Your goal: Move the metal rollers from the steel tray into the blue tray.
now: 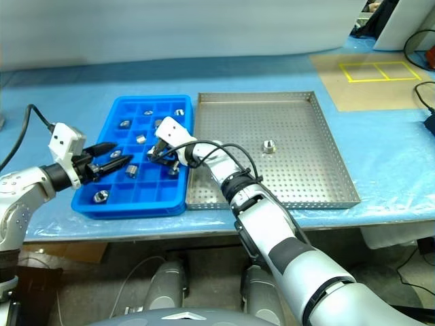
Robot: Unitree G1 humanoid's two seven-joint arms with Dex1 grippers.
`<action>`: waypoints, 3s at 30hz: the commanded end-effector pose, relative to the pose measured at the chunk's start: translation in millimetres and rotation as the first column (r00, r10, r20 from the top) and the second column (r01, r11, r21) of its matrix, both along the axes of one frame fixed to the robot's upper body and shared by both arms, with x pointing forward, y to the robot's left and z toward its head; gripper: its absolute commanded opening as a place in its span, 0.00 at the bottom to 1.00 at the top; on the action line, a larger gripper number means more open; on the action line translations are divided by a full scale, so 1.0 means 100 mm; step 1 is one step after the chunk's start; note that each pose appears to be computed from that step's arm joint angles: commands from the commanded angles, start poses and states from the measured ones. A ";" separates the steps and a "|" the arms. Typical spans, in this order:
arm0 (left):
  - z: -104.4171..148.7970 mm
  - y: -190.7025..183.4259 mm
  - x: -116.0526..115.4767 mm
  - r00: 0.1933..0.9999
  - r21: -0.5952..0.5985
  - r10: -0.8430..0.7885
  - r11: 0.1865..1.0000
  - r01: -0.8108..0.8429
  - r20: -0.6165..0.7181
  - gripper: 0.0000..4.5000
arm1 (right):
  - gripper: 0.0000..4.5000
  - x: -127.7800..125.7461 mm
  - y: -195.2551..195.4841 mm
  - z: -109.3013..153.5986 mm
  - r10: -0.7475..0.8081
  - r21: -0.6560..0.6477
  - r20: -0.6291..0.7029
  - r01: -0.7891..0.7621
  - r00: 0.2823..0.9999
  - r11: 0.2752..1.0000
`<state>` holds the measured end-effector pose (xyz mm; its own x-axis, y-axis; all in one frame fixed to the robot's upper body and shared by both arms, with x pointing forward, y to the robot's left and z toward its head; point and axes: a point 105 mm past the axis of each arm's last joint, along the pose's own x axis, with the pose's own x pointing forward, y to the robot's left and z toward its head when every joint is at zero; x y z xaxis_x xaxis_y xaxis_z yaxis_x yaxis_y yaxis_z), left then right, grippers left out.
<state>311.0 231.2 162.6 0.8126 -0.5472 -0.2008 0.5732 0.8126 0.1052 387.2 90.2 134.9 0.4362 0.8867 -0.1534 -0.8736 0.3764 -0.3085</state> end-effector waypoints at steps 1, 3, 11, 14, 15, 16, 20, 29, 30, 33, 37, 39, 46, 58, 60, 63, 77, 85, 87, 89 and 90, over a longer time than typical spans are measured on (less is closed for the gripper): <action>0.09 -0.07 0.04 0.999 -0.005 -0.021 1.000 0.022 0.044 0.74 | 0.86 0.05 -0.06 0.24 -0.003 0.057 0.053 0.000 0.999 0.998; 0.08 -0.12 0.07 0.998 -0.015 -0.041 0.999 0.042 0.043 0.74 | 0.86 0.11 -0.25 0.31 -0.015 0.074 0.070 0.009 0.997 0.997; -0.01 -0.53 0.24 0.984 -0.064 -0.175 0.982 0.177 0.035 0.74 | 0.86 0.22 -1.34 0.53 -0.137 0.033 0.111 0.134 0.984 0.990; -0.04 -0.67 0.31 0.974 -0.078 -0.222 0.971 0.224 0.035 0.74 | 0.86 0.29 -1.76 0.48 -0.258 -0.010 0.111 0.260 0.960 0.965; -0.05 -0.73 0.33 0.970 -0.081 -0.241 0.966 0.244 0.035 0.74 | 0.86 0.32 -1.92 0.44 -0.305 -0.032 0.110 0.310 0.946 0.950; -0.05 -0.78 0.35 0.965 -0.084 -0.258 0.962 0.260 0.036 0.74 | 0.86 0.33 -2.05 0.39 -0.341 -0.048 0.106 0.348 0.934 0.936; -0.05 -0.89 0.43 0.953 -0.094 -0.298 0.949 0.301 0.043 0.74 | 0.86 0.39 -2.36 0.24 -0.455 -0.063 0.073 0.459 0.888 0.886; -0.06 -0.92 0.50 0.945 -0.078 -0.324 0.942 0.326 0.042 0.74 | 0.86 0.48 -2.50 -0.01 -0.539 -0.070 -0.024 0.536 0.842 0.841; -0.08 -0.92 0.50 0.945 -0.072 -0.324 0.943 0.326 0.037 0.74 | 0.86 0.50 -2.53 -0.04 -0.559 -0.077 -0.029 0.555 0.829 0.828; -0.09 -0.90 0.49 0.945 -0.071 -0.326 0.942 0.328 0.035 0.74 | 0.86 0.54 -2.57 -0.06 -0.575 -0.074 -0.042 0.572 0.817 0.817; -0.11 -0.86 0.49 0.949 -0.069 -0.315 0.946 0.316 0.027 0.74 | 0.86 0.55 -2.55 -0.10 -0.573 -0.083 -0.045 0.569 0.818 0.818; -0.13 -0.85 0.48 0.950 -0.065 -0.311 0.948 0.311 0.023 0.74 | 0.86 0.55 -2.53 -0.16 -0.573 -0.096 -0.048 0.567 0.818 0.818; -0.14 -0.84 0.47 0.952 -0.060 -0.306 0.950 0.306 0.020 0.74 | 0.83 0.53 -2.52 -0.33 -0.586 -0.125 -0.063 0.577 0.808 0.807; -0.14 -0.84 0.48 0.952 -0.054 -0.305 0.951 0.306 0.021 0.74 | 0.39 0.56 -2.56 -0.35 -0.614 -0.133 -0.031 0.606 0.789 0.785; -0.14 -0.84 0.47 0.952 -0.054 -0.306 0.950 0.306 0.022 0.74 | 0.39 0.56 -2.52 -0.31 -0.598 -0.118 -0.035 0.591 0.801 0.798; -0.10 -0.80 0.46 0.952 -0.055 -0.305 0.950 0.306 0.028 0.74 | 0.39 0.52 -2.27 -0.16 -0.494 -0.081 -0.036 0.491 0.868 0.868; 0.42 -0.41 0.01 0.952 0.120 -0.278 0.957 0.264 0.125 0.74 | 0.39 -0.08 -0.83 0.43 0.116 -0.032 0.041 -0.115 0.992 0.993; 0.42 -0.04 -0.34 0.990 0.137 -0.086 0.988 0.071 0.107 0.74 | 0.39 -0.39 -0.22 0.44 0.350 0.006 0.001 -0.350 0.937 0.937; 0.40 0.01 -0.41 0.993 0.135 -0.045 0.990 0.030 0.105 0.74 | 0.39 -0.46 -0.09 0.39 0.393 0.012 -0.026 -0.393 0.919 0.920; 0.38 0.04 -0.46 0.995 0.137 -0.014 0.991 0.000 0.102 0.74 | 0.39 -0.53 0.01 0.34 0.428 0.014 -0.045 -0.428 0.903 0.904; 0.37 0.06 -0.48 0.995 0.144 -0.002 0.989 -0.013 0.099 0.74 | 0.39 -0.56 0.06 0.31 0.439 0.015 -0.054 -0.439 0.897 0.898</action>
